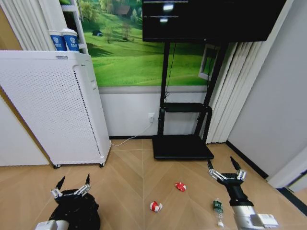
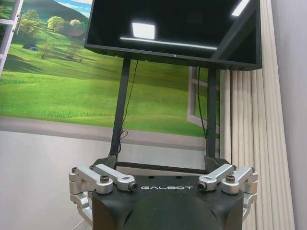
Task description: Pick up the trash bin and place the garbage on the floor into it.
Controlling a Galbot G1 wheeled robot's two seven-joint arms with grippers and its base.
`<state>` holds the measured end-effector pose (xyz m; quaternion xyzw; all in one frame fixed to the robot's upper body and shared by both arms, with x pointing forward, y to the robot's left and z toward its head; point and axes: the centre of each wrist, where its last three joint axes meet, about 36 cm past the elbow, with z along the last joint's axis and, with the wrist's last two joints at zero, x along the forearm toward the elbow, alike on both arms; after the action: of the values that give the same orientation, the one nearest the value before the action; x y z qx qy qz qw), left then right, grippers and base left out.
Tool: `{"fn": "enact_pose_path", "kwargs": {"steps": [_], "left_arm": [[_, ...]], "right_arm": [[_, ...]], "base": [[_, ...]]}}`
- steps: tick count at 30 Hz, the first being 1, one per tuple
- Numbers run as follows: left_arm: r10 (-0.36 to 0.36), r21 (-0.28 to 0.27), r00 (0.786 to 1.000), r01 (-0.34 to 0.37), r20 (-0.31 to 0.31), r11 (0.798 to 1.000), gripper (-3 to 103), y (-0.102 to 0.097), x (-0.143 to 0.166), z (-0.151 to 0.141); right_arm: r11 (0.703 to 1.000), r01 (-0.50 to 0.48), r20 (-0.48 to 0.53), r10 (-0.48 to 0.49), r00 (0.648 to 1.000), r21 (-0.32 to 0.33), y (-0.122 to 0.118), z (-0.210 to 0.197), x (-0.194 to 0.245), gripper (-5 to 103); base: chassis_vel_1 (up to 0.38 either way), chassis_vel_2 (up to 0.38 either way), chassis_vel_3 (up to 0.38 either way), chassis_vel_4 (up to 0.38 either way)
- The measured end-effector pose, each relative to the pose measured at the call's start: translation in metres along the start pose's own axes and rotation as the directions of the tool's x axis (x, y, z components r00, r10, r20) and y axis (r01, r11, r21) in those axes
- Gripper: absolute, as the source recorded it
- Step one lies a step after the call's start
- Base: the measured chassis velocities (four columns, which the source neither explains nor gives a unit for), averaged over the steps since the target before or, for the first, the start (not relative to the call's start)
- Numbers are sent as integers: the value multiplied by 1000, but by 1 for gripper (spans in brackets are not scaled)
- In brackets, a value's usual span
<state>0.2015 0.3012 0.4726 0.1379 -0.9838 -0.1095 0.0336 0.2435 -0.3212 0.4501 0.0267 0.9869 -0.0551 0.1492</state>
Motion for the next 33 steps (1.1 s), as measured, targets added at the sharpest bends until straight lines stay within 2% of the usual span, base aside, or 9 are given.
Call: {"fn": "enact_pose_path", "kwargs": {"steps": [5, 6, 7, 9, 10, 12, 21, 28, 33], "left_arm": [[-102, 124, 972, 130, -209, 984, 100, 5, 15, -22], [-90, 205, 925, 176, -370, 963, 100, 10, 21, -29], [-90, 205, 925, 176, -370, 963, 100, 10, 21, -29], [-50, 296, 835, 250, -548, 922, 100, 23, 26, -31], [-50, 296, 835, 250, -548, 922, 100, 23, 26, -31], [8, 409, 764, 337, -646, 848, 100, 38, 26, -34], [38, 480, 630, 549, -776, 685, 100, 74, 39, -41], [-35, 455, 676, 532, -736, 714, 100, 83, 40, -41], [-13, 495, 700, 518, -714, 698, 100, 82, 18, -38]], "right_arm": [[1000, -14, 2, 14, 1000, 3, -2, 0, 3, 100], [1000, -28, 3, 28, 1000, 8, -4, 2, 6, 100], [1000, -28, 3, 28, 1000, 8, -4, 2, 6, 100], [999, -41, 2, 41, 999, 2, -6, 6, 7, 100], [999, -41, 2, 41, 999, 2, -6, 6, 7, 100], [999, -49, 9, 49, 999, -13, -8, 8, 3, 100], [997, -62, -1, 62, 998, -33, -14, 21, -4, 100], [996, -73, -23, 72, 997, -52, -16, 31, -4, 100], [996, -65, -31, 63, 998, -59, -16, 34, -1, 100]], "base": [[0, 0, 0, 0], [0, 0, 0, 0], [0, 0, 0, 0], [0, 0, 0, 0], [0, 0, 0, 0], [0, 0, 0, 0], [0, 0, 0, 0], [0, 0, 0, 0], [0, 0, 0, 0]]}}
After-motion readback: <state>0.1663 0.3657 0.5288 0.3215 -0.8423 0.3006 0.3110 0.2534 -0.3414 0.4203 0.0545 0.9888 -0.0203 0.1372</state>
